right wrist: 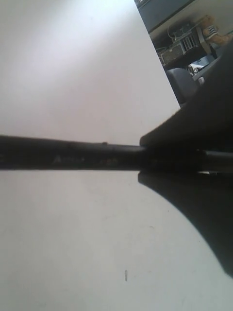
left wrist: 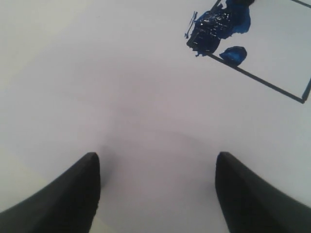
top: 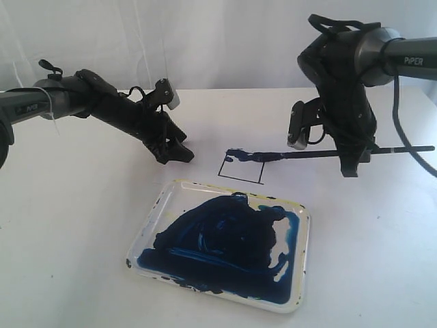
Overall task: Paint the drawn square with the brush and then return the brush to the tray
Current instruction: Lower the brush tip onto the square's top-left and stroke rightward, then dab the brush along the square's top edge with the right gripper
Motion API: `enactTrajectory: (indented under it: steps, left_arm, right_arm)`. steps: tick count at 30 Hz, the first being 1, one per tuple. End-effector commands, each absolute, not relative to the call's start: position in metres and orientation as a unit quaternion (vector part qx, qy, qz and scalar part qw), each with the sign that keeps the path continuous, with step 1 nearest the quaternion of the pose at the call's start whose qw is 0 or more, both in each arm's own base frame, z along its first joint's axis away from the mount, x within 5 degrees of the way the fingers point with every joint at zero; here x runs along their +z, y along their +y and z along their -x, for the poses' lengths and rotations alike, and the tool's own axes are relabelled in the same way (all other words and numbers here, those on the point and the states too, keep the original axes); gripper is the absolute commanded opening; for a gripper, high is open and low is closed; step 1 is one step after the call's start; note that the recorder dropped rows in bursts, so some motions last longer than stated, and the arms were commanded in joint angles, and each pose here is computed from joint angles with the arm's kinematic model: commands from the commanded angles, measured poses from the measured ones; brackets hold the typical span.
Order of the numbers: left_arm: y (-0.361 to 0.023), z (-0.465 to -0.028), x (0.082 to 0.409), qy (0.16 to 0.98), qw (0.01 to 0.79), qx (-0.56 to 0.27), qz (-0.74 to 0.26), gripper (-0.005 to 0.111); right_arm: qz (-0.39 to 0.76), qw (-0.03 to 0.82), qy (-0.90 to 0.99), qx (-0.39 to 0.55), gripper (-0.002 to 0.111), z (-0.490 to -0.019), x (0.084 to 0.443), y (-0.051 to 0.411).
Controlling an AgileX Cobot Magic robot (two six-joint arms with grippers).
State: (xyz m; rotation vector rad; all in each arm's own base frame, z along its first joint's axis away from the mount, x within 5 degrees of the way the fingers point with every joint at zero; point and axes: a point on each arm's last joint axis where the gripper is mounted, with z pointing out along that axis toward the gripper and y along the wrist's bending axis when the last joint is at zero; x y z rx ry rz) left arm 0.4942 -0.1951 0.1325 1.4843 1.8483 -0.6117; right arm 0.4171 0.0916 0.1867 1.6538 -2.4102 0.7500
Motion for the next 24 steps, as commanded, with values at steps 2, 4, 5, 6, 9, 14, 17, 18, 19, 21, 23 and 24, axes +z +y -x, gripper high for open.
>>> enactTrajectory:
  steps: [2, 4, 5, 6, 9, 14, 17, 18, 19, 21, 23, 24]
  left_arm:
    - [-0.1970, -0.4928, 0.1314, 0.709, 0.335, -0.240, -0.572, 0.070]
    - [-0.1970, -0.4928, 0.1314, 0.709, 0.335, -0.240, -0.572, 0.070]
    - [-0.1970, -0.4928, 0.1314, 0.709, 0.335, -0.240, -0.572, 0.070]
    - [-0.1970, -0.4928, 0.1314, 0.709, 0.335, -0.240, -0.572, 0.070]
    - [-0.1970, -0.4928, 0.1314, 0.709, 0.335, -0.240, -0.572, 0.070]
    - [-0.1970, -0.4928, 0.1314, 0.709, 0.335, -0.240, -0.572, 0.070]
    - [-0.1970, -0.4928, 0.1314, 0.709, 0.335, -0.240, -0.572, 0.070]
    - [-0.1970, -0.4928, 0.1314, 0.709, 0.335, -0.240, -0.572, 0.070]
    - [-0.1970, -0.4928, 0.1314, 0.709, 0.335, -0.240, -0.572, 0.070]
    - [-0.1970, -0.4928, 0.1314, 0.709, 0.335, -0.240, -0.572, 0.070]
    - [-0.1970, -0.4928, 0.1314, 0.709, 0.335, -0.240, -0.572, 0.070]
    - [-0.1970, -0.4928, 0.1314, 0.709, 0.335, -0.240, -0.572, 0.070]
  right_arm:
    - [-0.544, 0.056, -0.796, 0.261, 0.000, -0.4139, 0.2004, 0.0866]
    - [-0.543, 0.054, -0.796, 0.261, 0.000, -0.4126, 0.2031, 0.0861]
    - [-0.543, 0.053, -0.796, 0.261, 0.000, -0.4125, 0.2039, 0.0861]
    - [-0.542, 0.052, -0.797, 0.261, 0.000, -0.4125, 0.2039, 0.0861]
    - [-0.542, 0.052, -0.799, 0.258, 0.000, -0.4122, 0.2035, 0.0866]
    - [-0.542, 0.052, -0.798, 0.259, 0.000, -0.4123, 0.2039, 0.0864]
    - [-0.530, 0.048, -0.808, 0.255, 0.000, -0.4120, 0.2024, 0.0871]
    - [-0.523, 0.047, -0.813, 0.252, 0.000, -0.4114, 0.2017, 0.0875]
    - [-0.517, 0.045, -0.817, 0.251, 0.000, -0.4113, 0.2016, 0.0876]
    - [-0.510, 0.040, -0.824, 0.244, 0.000, -0.4110, 0.2009, 0.0889]
    - [-0.512, 0.031, -0.825, 0.236, 0.000, -0.4117, 0.2001, 0.0909]
    - [-0.513, 0.030, -0.825, 0.235, 0.000, -0.4118, 0.2000, 0.0911]
